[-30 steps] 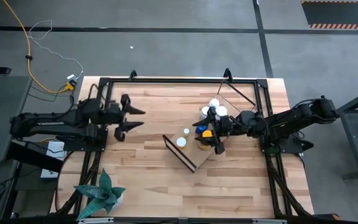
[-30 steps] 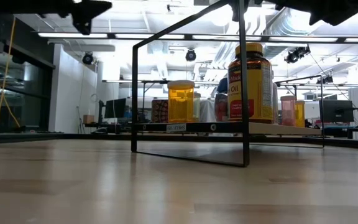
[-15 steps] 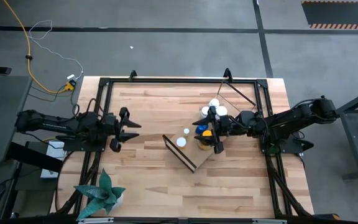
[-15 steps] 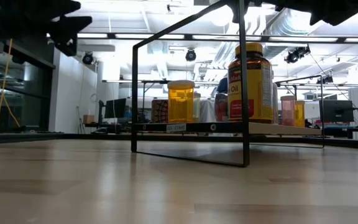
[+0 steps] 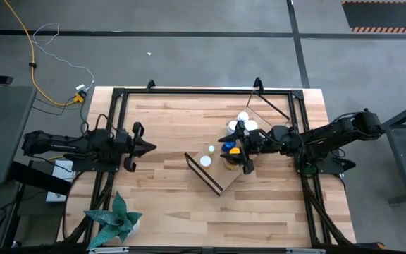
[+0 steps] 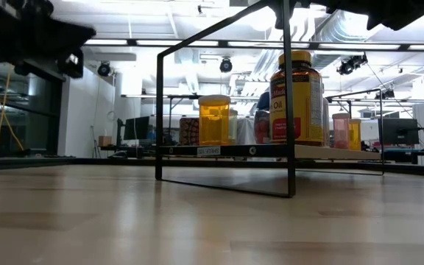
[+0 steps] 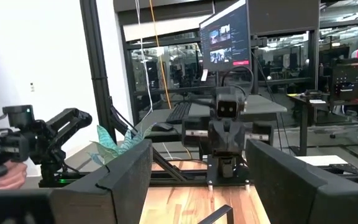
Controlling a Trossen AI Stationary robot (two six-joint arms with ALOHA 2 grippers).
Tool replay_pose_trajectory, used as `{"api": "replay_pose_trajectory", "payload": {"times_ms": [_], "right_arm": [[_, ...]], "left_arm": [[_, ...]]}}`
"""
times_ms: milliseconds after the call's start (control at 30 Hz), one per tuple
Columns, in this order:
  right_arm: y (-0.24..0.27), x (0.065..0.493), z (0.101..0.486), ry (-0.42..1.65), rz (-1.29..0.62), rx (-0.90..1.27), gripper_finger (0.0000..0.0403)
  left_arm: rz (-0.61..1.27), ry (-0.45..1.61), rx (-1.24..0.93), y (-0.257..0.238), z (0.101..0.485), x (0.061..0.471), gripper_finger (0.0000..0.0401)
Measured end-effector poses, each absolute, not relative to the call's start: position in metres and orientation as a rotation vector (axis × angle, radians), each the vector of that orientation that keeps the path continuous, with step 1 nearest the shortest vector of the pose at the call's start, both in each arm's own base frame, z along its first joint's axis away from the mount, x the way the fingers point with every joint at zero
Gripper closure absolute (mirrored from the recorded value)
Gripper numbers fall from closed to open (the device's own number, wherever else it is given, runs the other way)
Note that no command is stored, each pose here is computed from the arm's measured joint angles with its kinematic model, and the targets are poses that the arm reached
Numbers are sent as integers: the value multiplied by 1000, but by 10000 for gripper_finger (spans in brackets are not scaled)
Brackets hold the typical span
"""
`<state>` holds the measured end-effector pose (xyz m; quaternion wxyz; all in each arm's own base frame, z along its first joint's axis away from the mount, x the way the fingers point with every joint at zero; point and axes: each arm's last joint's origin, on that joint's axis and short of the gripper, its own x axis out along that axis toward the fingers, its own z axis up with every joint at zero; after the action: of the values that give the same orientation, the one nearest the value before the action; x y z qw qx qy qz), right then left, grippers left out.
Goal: Pick and place medicine bottles onto shelf by color
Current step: Return to Home Position
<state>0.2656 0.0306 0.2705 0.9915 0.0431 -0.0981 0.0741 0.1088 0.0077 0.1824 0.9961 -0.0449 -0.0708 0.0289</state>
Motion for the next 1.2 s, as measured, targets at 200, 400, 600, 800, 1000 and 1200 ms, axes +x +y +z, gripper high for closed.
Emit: {"api": "replay_pose_trajectory", "payload": {"times_ms": [200, 400, 600, 800, 1000, 1200], "right_arm": [[30, 266, 270, -196, 139, 100, 153], [28, 254, 274, -100, 117, 124, 166], [24, 223, 283, 38, 76, 104, 263], [19, 194, 288, 134, 2, 73, 392], [22, 189, 284, 183, 27, 67, 384], [27, 183, 263, 145, 63, 47, 396]], "left_arm": [[78, -89, -99, 8, 177, 109, 401], [79, -67, -92, 8, 175, 109, 401], [81, -54, -94, 8, 174, 109, 396], [81, -54, -92, 8, 174, 109, 396], [81, -54, -92, 8, 174, 109, 396], [81, -54, -92, 8, 174, 109, 396]]}}
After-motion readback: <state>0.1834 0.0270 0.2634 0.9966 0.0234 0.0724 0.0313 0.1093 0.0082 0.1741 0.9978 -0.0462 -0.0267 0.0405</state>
